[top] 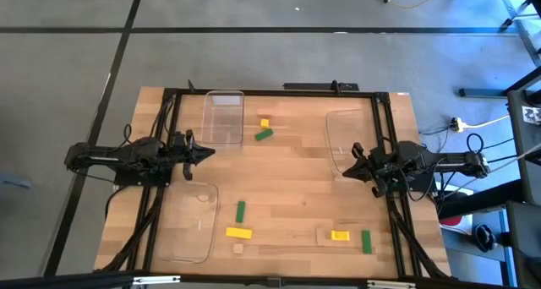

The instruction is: Sort & place blocks by color

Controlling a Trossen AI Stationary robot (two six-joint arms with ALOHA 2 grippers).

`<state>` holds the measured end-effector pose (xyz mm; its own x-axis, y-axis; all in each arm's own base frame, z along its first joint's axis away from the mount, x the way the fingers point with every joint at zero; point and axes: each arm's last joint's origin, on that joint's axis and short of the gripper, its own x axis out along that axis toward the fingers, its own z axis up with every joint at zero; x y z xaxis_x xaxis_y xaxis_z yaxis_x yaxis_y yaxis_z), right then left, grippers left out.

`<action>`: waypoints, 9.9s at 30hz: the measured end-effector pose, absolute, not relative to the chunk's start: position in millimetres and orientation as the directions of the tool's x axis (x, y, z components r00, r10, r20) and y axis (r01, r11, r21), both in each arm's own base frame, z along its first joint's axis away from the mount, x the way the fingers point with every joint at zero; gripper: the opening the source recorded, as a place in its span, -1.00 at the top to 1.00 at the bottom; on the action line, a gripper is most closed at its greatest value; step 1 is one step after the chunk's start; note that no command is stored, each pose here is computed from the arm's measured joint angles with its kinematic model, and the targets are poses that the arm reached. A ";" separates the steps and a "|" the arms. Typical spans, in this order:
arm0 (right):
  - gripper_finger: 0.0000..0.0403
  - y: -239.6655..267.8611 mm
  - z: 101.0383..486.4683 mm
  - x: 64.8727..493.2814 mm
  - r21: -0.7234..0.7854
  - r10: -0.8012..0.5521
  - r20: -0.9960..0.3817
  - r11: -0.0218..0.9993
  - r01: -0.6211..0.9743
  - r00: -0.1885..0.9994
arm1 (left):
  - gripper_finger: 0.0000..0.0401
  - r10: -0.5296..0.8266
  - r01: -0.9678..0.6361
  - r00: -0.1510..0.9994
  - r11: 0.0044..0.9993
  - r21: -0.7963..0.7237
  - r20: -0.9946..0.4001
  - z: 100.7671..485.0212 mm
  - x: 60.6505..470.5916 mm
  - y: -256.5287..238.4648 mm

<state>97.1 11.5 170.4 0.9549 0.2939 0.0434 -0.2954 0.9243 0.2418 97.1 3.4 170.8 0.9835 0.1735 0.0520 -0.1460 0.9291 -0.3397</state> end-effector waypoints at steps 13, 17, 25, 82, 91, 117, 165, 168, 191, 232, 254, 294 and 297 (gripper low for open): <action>0.95 11.5 170.5 97.0 0.243 0.294 0.044 0.924 -0.296 0.955 | 1.00 0.174 -0.146 0.983 0.929 -0.340 0.052 170.7 97.1 3.4; 0.95 11.5 170.6 97.0 0.242 0.294 0.044 0.924 -0.296 0.955 | 1.00 0.174 -0.146 0.983 0.929 -0.340 0.052 170.8 97.1 3.4; 0.95 11.5 170.5 97.0 0.243 0.294 0.044 0.924 -0.295 0.955 | 1.00 0.174 -0.146 0.983 0.929 -0.340 0.052 170.7 97.1 3.4; 0.95 11.5 170.5 97.0 0.243 0.294 0.044 0.924 -0.295 0.955 | 1.00 0.174 -0.146 0.983 0.929 -0.340 0.052 170.8 97.1 3.4; 0.95 11.5 170.6 97.0 0.242 0.294 0.044 0.924 -0.296 0.955 | 1.00 0.174 -0.146 0.983 0.929 -0.340 0.053 170.8 97.1 3.4; 0.95 11.5 170.5 97.0 0.241 0.294 0.044 0.924 -0.295 0.955 | 1.00 0.174 -0.146 0.983 0.929 -0.340 0.052 170.7 97.1 3.4; 0.95 11.5 170.6 97.0 0.243 0.294 0.044 0.924 -0.296 0.955 | 0.64 0.326 -0.117 0.882 0.851 -0.512 0.340 300.7 119.9 7.1; 0.95 11.5 170.5 97.0 0.241 0.294 0.044 0.924 -0.296 0.955 | 0.49 0.268 -0.134 0.936 0.870 -0.474 0.227 326.5 147.1 4.7; 0.95 11.5 170.6 97.0 0.241 0.294 0.044 0.924 -0.295 0.955 | 0.16 -0.207 0.725 0.408 0.666 0.177 -0.889 336.9 311.9 -55.8; 0.95 11.5 170.4 97.1 0.242 0.294 0.043 0.924 -0.295 0.955 | 0.16 0.050 0.944 0.041 0.326 0.055 -0.998 167.6 359.1 -135.0; 0.95 11.5 170.5 97.1 0.241 0.294 0.044 0.924 -0.295 0.955 | 0.16 -0.027 0.936 0.099 0.343 0.084 -0.995 168.0 368.0 -133.6; 0.95 11.5 170.5 97.1 0.241 0.294 0.044 0.924 -0.295 0.955 | 0.16 0.053 0.740 0.425 0.556 0.380 -0.904 175.3 411.3 -79.6; 0.95 11.5 170.4 97.1 0.243 0.294 0.043 0.924 -0.295 0.955 | 0.16 0.013 0.735 0.445 0.566 0.373 -0.895 192.7 416.2 -78.4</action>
